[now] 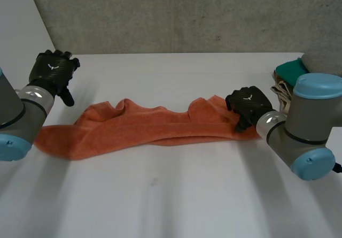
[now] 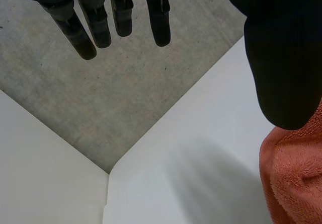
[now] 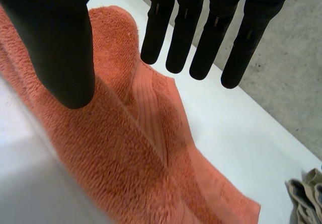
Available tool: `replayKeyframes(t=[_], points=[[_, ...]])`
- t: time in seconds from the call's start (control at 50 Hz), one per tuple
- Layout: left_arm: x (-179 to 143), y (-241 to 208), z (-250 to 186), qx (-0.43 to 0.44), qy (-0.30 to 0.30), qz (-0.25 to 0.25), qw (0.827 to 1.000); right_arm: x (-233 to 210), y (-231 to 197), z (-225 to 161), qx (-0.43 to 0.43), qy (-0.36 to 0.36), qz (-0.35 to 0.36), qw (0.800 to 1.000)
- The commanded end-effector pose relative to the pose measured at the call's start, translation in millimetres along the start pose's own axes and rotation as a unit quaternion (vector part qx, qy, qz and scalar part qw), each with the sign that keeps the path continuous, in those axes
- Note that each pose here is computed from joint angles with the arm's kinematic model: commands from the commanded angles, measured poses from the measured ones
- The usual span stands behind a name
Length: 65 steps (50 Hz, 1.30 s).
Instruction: Fold the laundry.
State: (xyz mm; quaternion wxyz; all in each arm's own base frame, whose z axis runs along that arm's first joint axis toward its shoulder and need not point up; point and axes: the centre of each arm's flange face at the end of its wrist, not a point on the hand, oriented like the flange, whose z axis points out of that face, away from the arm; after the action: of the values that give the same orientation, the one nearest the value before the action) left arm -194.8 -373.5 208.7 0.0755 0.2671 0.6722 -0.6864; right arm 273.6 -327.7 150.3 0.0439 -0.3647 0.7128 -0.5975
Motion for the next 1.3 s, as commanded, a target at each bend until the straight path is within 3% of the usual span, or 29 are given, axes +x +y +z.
replayKeyframes(t=[0.02, 0.12, 0.26, 0.48, 0.64, 0.74, 0.84, 0.9, 0.98, 1.1, 1.3], points=[[-4.5, -6.8, -6.7, -0.024, 0.0, 0.0, 1.0, 4.8, -9.3, -1.4, 0.012, 0.01, -0.004, 1.0], [-2.9, -6.0, -26.1, -0.092, 0.031, 0.005, 0.995, 8.1, -16.0, -2.1, 0.018, 0.014, -0.011, 1.0], [-19.2, 23.1, -43.0, -0.209, 0.061, 0.004, 0.976, 5.2, -1.6, -1.9, -0.034, -0.003, -0.037, 0.999], [-26.7, 70.4, -19.8, -0.239, 0.069, 0.016, 0.968, -1.3, 23.2, 8.5, -0.063, -0.012, -0.067, 0.996], [-20.0, 61.6, -18.9, -0.24, 0.087, 0.008, 0.967, 10.1, 16.2, 8.3, -0.05, 0.009, -0.078, 0.996], [-39.7, 28.2, -10.9, -0.188, 0.04, 0.0, 0.981, 8.2, 3.4, -21.9, -0.073, -0.013, -0.08, 0.994], [-57.4, -16.7, 0.3, -0.104, -0.016, -0.02, 0.994, -12.0, 8.5, -71.1, -0.153, -0.097, -0.114, 0.977], [-60.4, -38.7, 1.8, -0.068, -0.027, -0.023, 0.997, -16.2, 4.1, -83.3, -0.155, -0.126, -0.137, 0.97], [-61.1, -76.8, -1.9, -0.014, -0.033, -0.026, 0.999, 3.1, -20.7, -78.6, -0.11, -0.086, -0.149, 0.979], [-54.6, -124.3, -21.4, 0.047, -0.027, -0.027, 0.998, 39.0, -71.5, -64.9, -0.026, -0.012, -0.073, 0.997], [-41.7, -185.3, -82.5, 0.161, -0.002, -0.03, 0.986, -2.8, -82.9, -13.4, 0.034, -0.08, -0.011, 0.996]])
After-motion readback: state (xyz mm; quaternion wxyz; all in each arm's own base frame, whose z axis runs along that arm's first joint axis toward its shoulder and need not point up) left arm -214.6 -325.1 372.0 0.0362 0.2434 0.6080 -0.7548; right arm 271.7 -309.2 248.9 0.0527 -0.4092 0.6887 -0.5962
